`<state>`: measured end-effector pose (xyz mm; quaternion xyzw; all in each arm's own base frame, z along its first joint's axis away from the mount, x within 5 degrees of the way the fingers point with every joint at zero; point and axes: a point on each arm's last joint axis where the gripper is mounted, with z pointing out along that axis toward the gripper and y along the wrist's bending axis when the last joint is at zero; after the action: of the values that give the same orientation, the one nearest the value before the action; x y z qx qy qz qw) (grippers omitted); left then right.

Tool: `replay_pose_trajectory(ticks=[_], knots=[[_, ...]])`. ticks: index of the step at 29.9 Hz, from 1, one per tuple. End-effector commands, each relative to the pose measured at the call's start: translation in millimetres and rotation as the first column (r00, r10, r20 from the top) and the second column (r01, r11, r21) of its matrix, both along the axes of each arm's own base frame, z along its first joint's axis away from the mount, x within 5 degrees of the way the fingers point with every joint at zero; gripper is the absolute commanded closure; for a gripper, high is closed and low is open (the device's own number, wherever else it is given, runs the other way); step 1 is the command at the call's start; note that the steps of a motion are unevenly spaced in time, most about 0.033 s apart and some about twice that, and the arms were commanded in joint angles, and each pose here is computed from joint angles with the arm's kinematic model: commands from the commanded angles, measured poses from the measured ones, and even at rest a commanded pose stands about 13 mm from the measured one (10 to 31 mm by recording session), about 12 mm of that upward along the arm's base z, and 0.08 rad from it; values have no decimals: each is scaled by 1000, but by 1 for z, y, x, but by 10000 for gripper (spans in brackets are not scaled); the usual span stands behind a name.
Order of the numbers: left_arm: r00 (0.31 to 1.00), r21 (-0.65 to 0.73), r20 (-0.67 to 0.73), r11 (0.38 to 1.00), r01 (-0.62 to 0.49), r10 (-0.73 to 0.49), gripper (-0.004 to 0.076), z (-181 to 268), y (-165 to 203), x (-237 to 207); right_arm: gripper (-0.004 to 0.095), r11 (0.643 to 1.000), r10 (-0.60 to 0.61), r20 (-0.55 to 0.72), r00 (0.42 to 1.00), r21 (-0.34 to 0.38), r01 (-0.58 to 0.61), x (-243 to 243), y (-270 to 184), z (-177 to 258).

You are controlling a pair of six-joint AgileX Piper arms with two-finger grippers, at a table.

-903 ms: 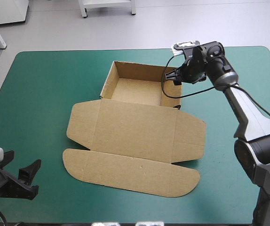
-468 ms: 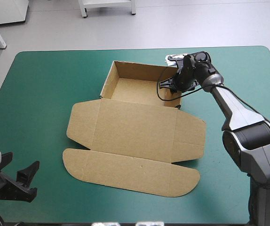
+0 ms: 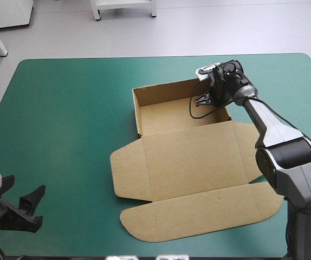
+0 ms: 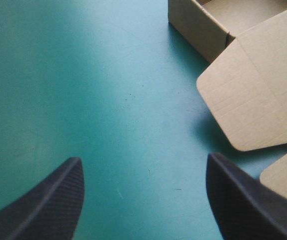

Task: Fold the box

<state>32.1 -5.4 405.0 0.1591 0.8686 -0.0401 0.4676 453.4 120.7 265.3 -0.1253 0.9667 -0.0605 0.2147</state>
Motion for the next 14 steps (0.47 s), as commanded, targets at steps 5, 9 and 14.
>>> replay_pose_trajectory(ticks=[5, 9, 14], knots=[[998, -17, 67, 1000, 3, -2, 230, 10, -1, 4, 927, 952, -169, 128, 977, -234, 195, 1, -123, 52], [998, -17, 67, 1000, 3, -2, 230, 10, -1, 4, 927, 928, -239, 123, 963, -264, 264, -2, -177, 52], [997, -18, 71, 1000, 3, -2, 230, 10, -1, 4, 927, 868, -320, 138, 937, -355, 349, -13, -243, 56]])
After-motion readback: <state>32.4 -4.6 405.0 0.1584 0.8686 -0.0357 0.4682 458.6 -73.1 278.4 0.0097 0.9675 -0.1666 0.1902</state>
